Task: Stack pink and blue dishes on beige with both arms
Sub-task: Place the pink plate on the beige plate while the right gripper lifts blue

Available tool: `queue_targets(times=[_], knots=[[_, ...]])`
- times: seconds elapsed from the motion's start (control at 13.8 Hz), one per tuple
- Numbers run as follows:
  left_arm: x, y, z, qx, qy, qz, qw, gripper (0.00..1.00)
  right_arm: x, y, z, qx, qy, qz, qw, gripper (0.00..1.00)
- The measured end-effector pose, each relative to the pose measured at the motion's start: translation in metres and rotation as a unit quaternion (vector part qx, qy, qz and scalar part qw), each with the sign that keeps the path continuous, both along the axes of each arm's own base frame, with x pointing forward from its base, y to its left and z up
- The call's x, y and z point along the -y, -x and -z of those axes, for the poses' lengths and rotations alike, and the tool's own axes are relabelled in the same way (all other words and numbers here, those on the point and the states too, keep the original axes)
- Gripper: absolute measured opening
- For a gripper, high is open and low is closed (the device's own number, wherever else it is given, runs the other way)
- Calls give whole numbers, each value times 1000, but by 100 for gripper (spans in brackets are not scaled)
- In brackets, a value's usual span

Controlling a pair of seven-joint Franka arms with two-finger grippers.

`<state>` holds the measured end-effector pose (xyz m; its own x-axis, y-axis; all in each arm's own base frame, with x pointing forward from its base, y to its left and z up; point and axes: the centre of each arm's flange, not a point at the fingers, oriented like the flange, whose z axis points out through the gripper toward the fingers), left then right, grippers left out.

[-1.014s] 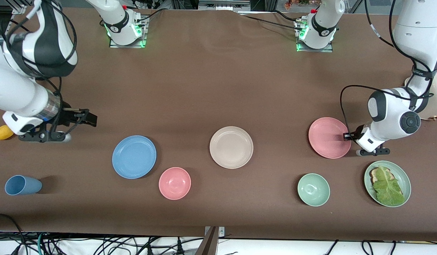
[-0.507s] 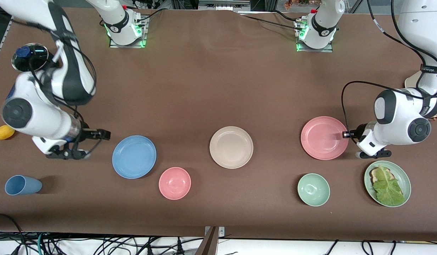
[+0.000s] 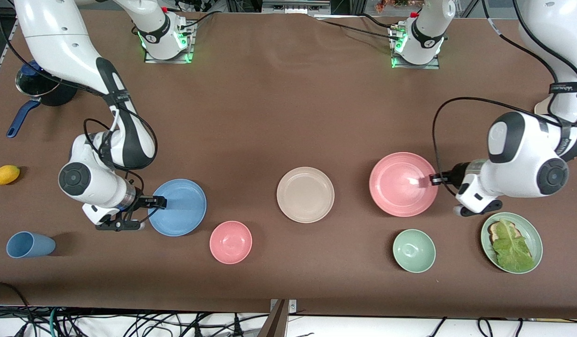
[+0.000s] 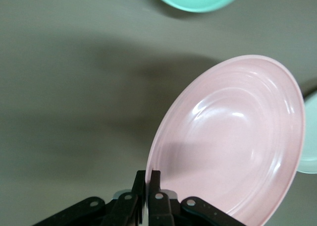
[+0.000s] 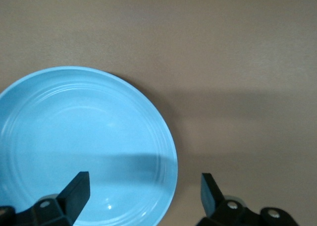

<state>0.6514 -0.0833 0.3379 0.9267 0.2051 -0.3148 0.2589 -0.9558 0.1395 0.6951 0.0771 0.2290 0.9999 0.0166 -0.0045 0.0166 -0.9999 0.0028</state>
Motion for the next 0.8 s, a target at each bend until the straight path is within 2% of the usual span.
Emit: queue_targets(times=[0.29,0.65,0.8], knots=[[101,3,5,-2,17,17,1000,6,1,11,32,-13,1,-2,1000,94],[200,5,58,44,26,7,999,6,7,22,48,-24,2,-22,999,90],[222,5,80,66,19,-11,998,6,10,22,48,-25,2,-30,999,70]])
